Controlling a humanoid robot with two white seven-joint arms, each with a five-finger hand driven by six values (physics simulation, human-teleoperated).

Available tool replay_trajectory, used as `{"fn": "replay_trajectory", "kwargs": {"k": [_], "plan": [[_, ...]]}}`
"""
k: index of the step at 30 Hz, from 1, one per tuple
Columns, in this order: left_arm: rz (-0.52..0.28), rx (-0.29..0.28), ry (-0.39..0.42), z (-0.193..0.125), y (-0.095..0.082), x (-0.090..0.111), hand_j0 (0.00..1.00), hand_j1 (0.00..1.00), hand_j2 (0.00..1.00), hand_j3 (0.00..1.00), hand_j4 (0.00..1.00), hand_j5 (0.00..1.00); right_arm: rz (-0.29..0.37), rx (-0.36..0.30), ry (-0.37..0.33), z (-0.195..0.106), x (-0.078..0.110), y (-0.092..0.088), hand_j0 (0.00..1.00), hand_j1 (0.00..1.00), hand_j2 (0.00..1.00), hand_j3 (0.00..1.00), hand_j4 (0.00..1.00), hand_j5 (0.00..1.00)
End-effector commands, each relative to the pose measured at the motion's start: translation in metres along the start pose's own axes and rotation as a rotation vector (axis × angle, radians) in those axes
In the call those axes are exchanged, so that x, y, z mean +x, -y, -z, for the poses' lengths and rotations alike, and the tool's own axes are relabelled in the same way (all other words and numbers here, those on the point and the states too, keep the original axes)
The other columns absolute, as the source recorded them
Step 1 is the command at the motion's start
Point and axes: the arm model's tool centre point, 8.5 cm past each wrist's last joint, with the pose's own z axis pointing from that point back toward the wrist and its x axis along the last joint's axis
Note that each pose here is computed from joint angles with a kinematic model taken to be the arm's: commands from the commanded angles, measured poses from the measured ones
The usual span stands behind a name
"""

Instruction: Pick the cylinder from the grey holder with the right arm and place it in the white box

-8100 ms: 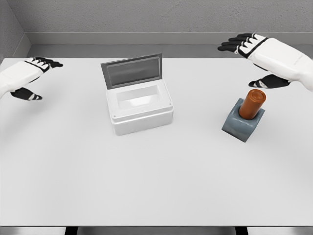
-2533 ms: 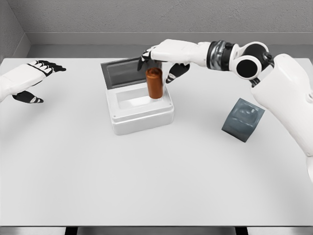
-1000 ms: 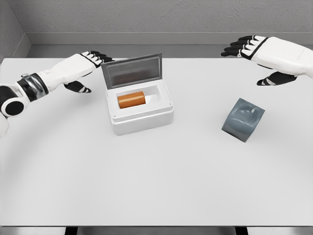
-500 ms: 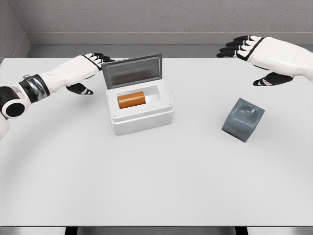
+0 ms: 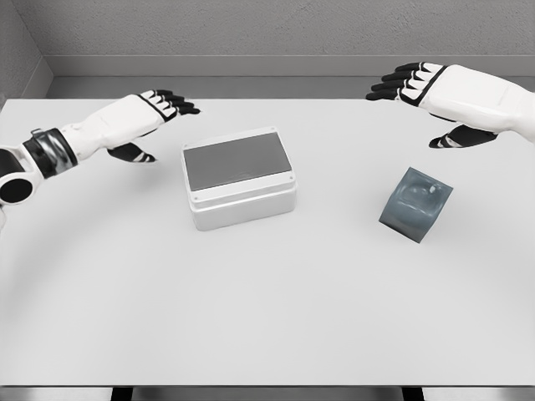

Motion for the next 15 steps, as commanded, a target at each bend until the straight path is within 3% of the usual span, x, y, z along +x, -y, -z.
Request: {"fn": "replay_trajectory", "kwargs": {"k": [1, 5, 10, 15], "plan": [[-0.024, 0.025, -0.036, -0.014, -0.008, -0.013, 1.00, 1.00, 1.00, 1.00, 1.00, 1.00, 0.007, -0.001, 0.003, 0.001, 0.000, -0.001, 1.00, 1.00, 1.00, 1.00, 1.00, 1.00], [-0.053, 0.039, -0.096, -0.054, -0.022, -0.035, 1.00, 1.00, 1.00, 1.00, 1.00, 1.00, 0.008, 0.006, 0.010, 0.003, 0.002, -0.003, 1.00, 1.00, 1.00, 1.00, 1.00, 1.00], [-0.073, -0.020, -0.142, -0.099, -0.009, -0.043, 1.00, 1.00, 1.00, 1.00, 1.00, 1.00, 0.009, 0.009, 0.009, 0.002, 0.002, -0.003, 1.00, 1.00, 1.00, 1.00, 1.00, 1.00], [-0.077, -0.030, -0.162, -0.108, -0.004, -0.046, 1.00, 1.00, 1.00, 1.00, 1.00, 1.00, 0.007, 0.010, 0.010, 0.002, 0.002, -0.003, 1.00, 1.00, 1.00, 1.00, 1.00, 1.00]]}}
